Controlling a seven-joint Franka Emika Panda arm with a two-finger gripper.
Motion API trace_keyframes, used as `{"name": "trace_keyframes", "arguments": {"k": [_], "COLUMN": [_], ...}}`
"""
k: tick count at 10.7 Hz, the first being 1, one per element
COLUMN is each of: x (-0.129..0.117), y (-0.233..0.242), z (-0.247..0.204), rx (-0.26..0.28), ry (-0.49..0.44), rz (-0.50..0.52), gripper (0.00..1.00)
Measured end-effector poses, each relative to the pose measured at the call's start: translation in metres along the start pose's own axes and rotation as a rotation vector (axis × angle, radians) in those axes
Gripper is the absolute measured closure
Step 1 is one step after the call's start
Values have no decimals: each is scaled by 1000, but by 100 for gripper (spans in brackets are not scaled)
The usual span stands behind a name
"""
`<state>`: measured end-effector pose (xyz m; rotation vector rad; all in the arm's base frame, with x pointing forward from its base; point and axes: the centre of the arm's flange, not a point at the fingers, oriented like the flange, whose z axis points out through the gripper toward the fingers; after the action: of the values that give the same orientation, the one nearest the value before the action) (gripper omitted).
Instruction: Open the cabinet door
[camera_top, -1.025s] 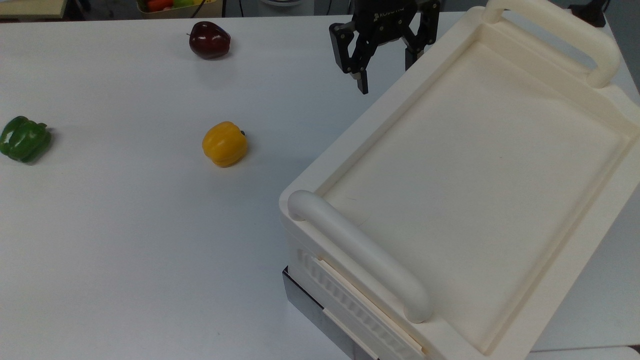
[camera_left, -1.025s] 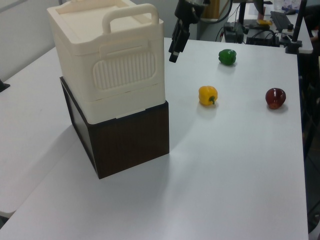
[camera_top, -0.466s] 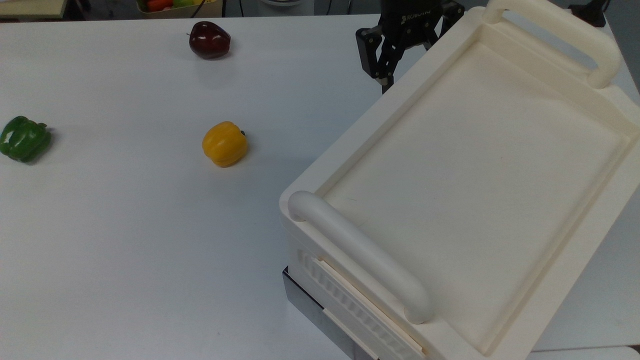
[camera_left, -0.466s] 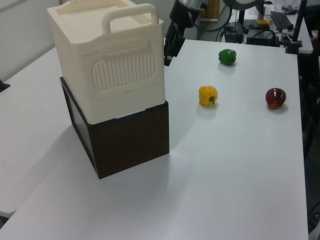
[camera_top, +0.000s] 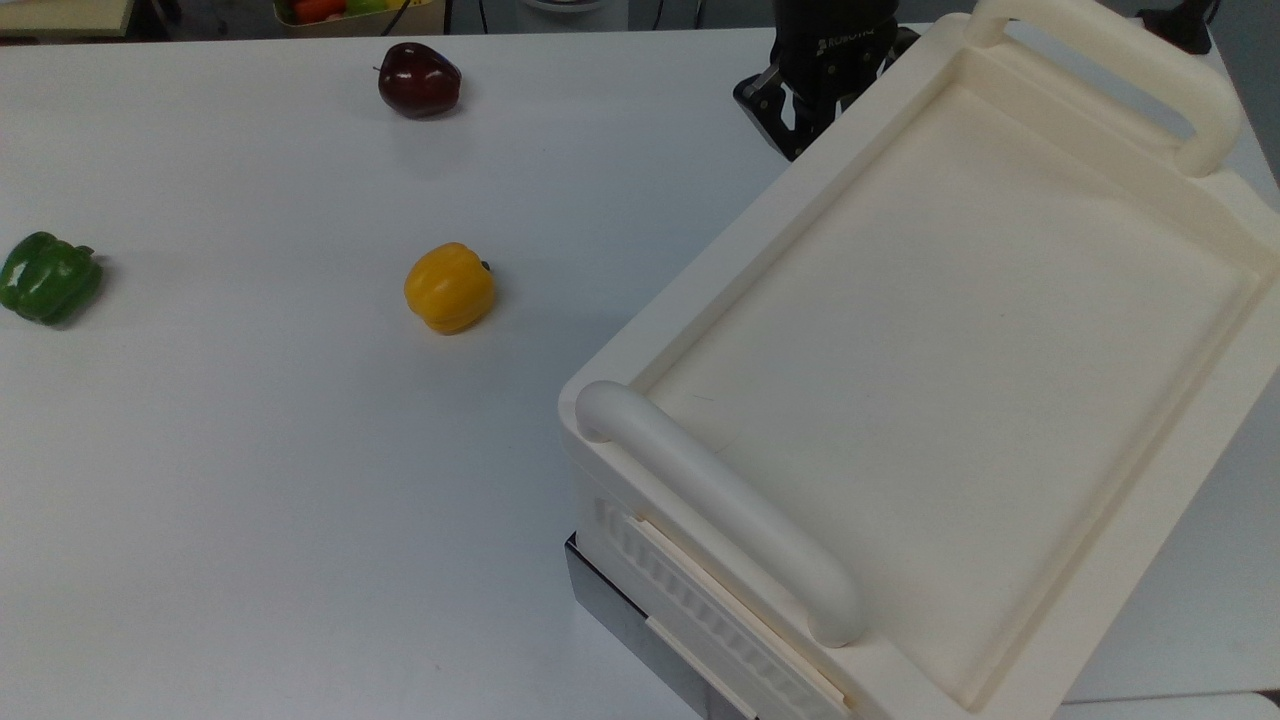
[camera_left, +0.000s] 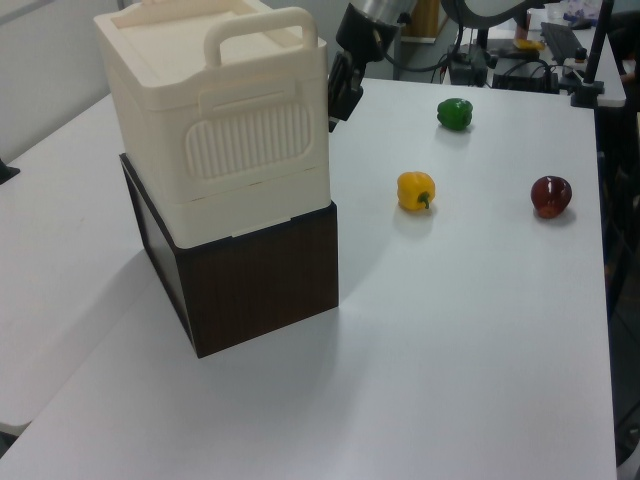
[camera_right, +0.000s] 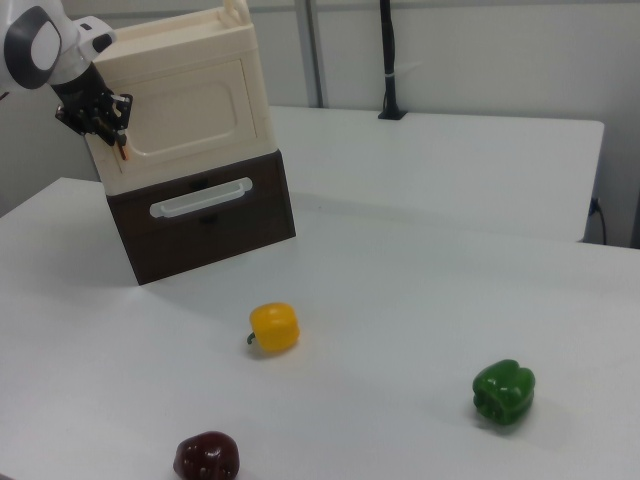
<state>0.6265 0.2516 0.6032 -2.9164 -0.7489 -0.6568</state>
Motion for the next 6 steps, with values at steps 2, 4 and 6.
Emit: {"name": "trace_keyframes", "arguments": {"k": [2,4,6], "x": [0,0,0], "y": [0,-2,-2], "z": [0,0,0], "rx": [-4,-14,-15], "ry": [0,-1,-1], "rz": [-3,-14,-16], "gripper": [82,82,82]}}
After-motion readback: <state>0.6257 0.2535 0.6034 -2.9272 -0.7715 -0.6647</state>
